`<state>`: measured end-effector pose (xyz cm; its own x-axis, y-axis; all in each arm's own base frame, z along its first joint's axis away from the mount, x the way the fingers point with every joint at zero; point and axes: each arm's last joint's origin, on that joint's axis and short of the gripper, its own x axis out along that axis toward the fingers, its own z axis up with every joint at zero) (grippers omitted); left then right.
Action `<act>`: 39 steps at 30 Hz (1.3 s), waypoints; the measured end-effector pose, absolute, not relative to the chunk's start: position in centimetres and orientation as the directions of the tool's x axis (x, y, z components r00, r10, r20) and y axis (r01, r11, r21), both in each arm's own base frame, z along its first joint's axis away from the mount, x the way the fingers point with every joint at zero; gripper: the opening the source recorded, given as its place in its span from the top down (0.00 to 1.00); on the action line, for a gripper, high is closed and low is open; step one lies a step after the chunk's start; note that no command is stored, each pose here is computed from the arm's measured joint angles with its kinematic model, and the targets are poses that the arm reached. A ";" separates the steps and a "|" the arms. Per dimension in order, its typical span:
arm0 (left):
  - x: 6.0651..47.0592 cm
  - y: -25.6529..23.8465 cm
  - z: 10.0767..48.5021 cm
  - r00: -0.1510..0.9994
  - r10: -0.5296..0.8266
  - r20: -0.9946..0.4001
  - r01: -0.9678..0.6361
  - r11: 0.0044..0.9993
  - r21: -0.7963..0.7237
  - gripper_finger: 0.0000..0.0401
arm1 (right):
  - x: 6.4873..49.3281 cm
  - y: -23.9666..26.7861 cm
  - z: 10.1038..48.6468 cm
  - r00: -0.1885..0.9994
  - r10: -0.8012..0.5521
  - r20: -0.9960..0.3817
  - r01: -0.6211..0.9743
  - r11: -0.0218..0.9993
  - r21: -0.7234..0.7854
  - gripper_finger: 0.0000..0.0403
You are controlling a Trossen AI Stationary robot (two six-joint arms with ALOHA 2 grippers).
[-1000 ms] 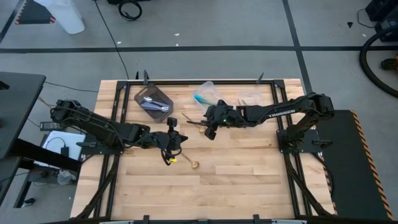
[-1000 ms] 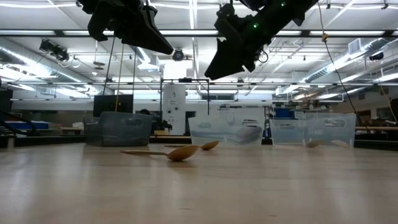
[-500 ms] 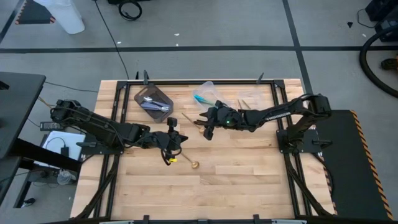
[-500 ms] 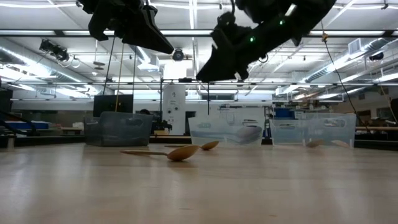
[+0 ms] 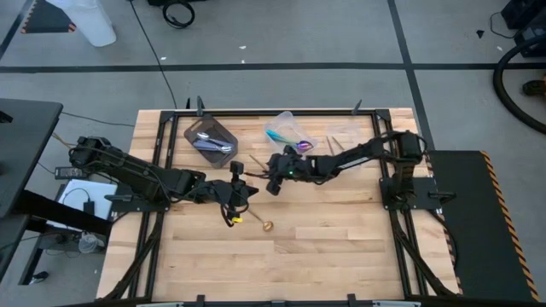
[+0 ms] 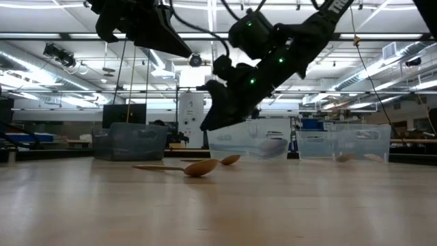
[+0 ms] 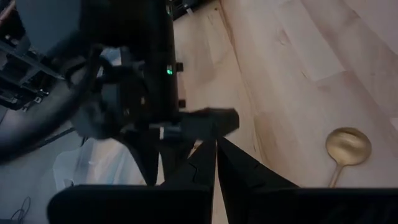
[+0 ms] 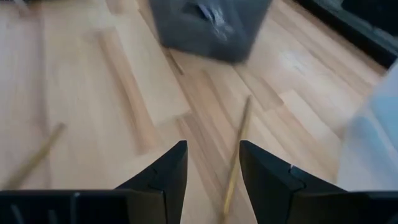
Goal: Sort silverware by color (type)
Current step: Put the gold spoon into the right transparent bin
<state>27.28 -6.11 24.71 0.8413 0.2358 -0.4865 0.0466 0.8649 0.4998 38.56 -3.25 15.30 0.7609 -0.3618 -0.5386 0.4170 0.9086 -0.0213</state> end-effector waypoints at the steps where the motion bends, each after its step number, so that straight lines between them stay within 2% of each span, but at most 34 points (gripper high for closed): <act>1: 27.3 -6.1 24.7 0.841 0.235 -0.487 0.047 0.865 0.500 0.94 | 38.7 -3.4 15.1 0.750 -0.368 -0.550 0.425 0.905 -0.025 0.61; 18: 27.3 -6.1 24.7 0.841 0.236 -0.487 0.047 0.865 0.500 0.94 | 39.6 -4.4 12.0 0.663 -0.409 -0.628 0.467 0.880 -0.080 0.61; 23: 27.3 -6.1 24.7 0.841 0.236 -0.486 0.047 0.865 0.500 0.94 | 39.7 -3.9 12.6 0.640 -0.417 -0.645 0.449 0.885 -0.126 0.61; 30: 27.3 -6.1 24.8 0.843 0.235 -0.483 0.045 0.865 0.499 0.94 | 41.1 -2.8 15.5 0.555 -0.454 -0.697 0.392 0.882 -0.263 0.63; 39: 27.3 -6.2 24.8 0.845 0.228 -0.484 0.051 0.866 0.497 0.94 | 41.8 -2.7 16.6 0.602 -0.334 -0.725 0.302 0.936 -0.179 0.65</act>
